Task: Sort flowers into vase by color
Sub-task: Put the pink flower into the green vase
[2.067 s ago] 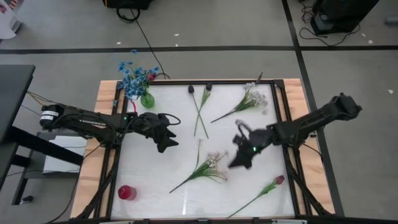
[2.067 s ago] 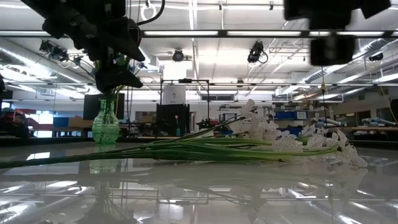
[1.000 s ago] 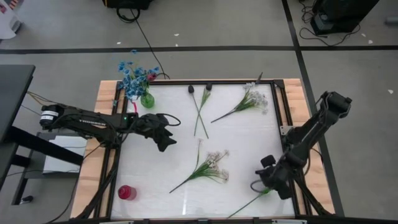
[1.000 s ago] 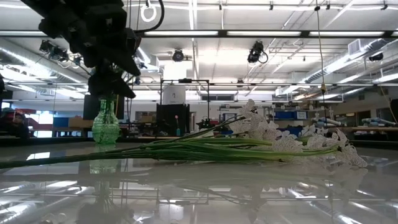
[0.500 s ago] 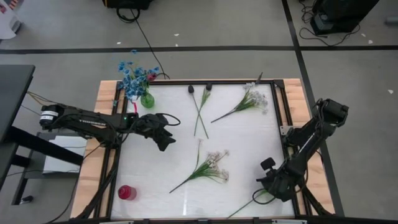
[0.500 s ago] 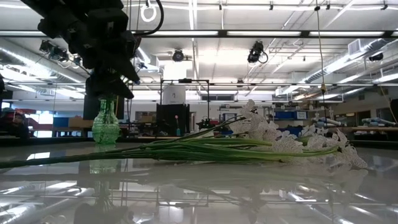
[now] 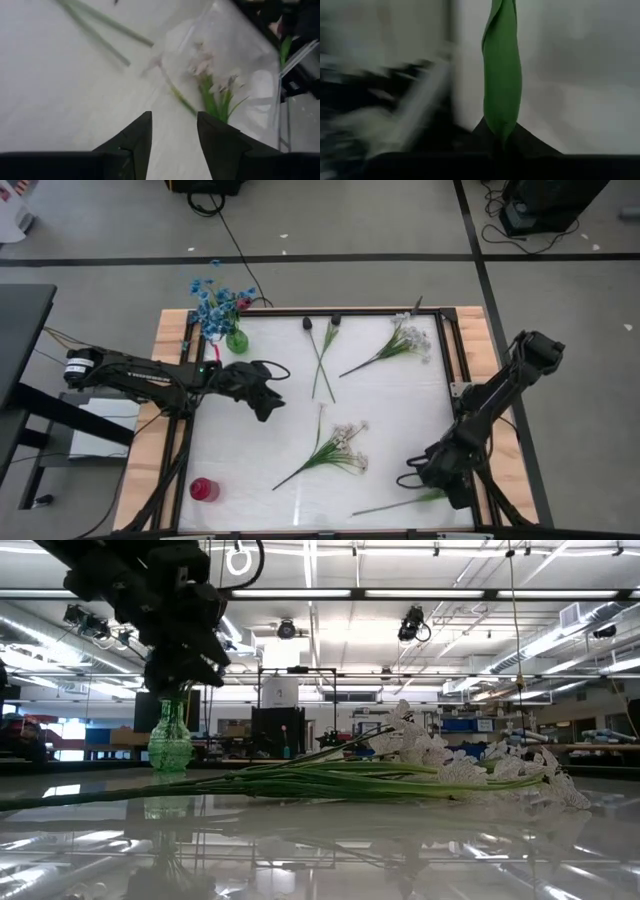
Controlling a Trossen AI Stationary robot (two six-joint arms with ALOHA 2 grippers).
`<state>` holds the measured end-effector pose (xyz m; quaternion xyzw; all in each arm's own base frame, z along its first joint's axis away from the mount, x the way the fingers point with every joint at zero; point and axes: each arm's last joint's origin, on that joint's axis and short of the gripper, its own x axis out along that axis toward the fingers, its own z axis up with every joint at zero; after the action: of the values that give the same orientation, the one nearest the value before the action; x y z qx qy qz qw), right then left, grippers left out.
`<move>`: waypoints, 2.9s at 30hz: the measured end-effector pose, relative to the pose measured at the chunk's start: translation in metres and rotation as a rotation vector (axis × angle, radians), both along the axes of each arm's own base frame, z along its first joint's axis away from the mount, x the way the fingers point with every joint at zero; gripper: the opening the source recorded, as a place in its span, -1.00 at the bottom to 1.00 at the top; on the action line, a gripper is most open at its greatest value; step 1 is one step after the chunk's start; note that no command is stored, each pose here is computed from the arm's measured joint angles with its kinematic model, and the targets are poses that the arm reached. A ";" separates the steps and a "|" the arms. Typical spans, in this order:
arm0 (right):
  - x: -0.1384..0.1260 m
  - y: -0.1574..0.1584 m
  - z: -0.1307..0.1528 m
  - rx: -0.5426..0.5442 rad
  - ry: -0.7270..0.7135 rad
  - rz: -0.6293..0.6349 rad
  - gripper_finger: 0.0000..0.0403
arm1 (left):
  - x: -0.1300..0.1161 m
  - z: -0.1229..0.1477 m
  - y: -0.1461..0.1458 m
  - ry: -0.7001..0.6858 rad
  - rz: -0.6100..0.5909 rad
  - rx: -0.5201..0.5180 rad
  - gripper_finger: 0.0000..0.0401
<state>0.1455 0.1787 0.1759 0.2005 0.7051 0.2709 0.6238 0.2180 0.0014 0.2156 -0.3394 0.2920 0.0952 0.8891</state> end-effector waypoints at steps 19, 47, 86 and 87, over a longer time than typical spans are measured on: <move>0.070 -0.066 0.064 0.496 0.159 -0.837 -0.90 | 0.020 0.069 -0.034 -0.549 -0.345 0.515 -0.32; 0.113 -0.155 0.097 0.967 0.128 -1.442 -0.89 | 0.086 0.075 -0.046 -0.299 -0.334 0.984 0.16; 0.113 -0.157 0.118 1.043 -0.236 -1.249 -0.63 | 0.119 0.070 -0.033 -0.195 -0.376 0.986 -0.96; 0.113 -0.157 0.119 1.040 -0.243 -1.235 -0.59 | 0.118 0.069 -0.033 -0.187 -0.388 0.990 -0.96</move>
<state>0.2583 0.0218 0.2946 0.7861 0.1792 0.1908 0.5599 0.3363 -0.0314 0.2849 0.1735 0.1891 0.0251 0.9662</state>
